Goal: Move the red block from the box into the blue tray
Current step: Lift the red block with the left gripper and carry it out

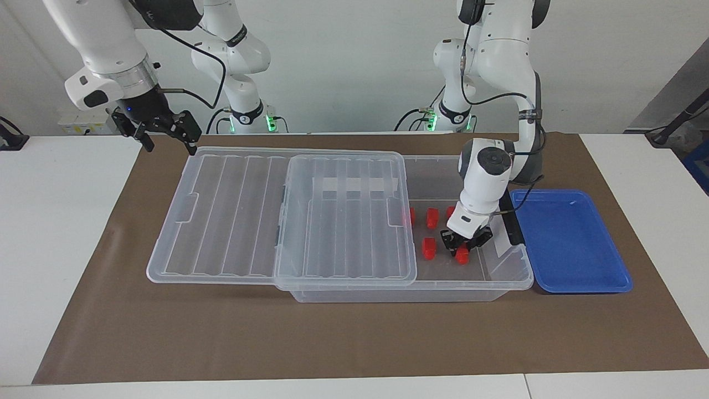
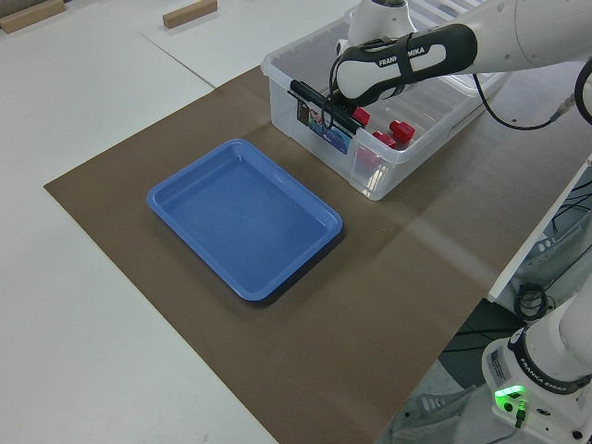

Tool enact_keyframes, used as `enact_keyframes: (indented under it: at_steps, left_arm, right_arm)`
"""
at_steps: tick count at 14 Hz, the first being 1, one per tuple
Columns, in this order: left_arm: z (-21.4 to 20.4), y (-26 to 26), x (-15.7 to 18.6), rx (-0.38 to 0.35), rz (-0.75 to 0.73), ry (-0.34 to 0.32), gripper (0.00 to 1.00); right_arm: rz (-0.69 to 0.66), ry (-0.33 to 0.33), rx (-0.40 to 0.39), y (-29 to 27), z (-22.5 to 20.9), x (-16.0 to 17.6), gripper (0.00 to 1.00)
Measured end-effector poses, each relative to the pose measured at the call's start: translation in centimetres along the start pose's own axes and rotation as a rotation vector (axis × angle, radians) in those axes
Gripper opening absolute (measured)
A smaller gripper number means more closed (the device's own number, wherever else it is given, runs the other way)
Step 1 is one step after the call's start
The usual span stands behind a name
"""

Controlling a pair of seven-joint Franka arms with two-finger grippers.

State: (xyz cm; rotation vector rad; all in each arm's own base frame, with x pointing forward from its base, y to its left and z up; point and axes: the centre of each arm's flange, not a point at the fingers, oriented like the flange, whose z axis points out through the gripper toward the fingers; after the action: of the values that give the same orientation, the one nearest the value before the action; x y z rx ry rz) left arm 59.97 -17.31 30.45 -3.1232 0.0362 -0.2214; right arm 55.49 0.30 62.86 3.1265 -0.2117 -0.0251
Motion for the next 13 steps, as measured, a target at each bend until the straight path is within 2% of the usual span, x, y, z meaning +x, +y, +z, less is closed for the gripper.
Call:
enact_keyframes:
  at_steps: [4, 7, 10, 13]
  left_arm:
    - [-0.4, 0.0, 0.2, 0.009, -0.001, -0.027, 0.35]
    - [-2.8, 0.4, 1.5, 0.019, -0.008, -0.055, 0.35]
    - [-6.8, 0.6, 2.3, 0.014, -0.032, -0.087, 0.35]
    - [-13.5, 0.3, 2.3, 0.009, -0.049, -0.134, 0.35]
  right_arm:
    - [-0.002, -0.030, -0.005, -0.1, 0.8, 0.1, 0.99]
    - [-0.002, -0.045, -0.006, -0.1, 1.1, -0.3, 0.99]
    - [-0.001, -0.052, -0.007, 0.0, 1.3, -0.6, 0.99]
    - [0.000, -0.057, -0.008, 0.1, 1.5, -0.7, 0.99]
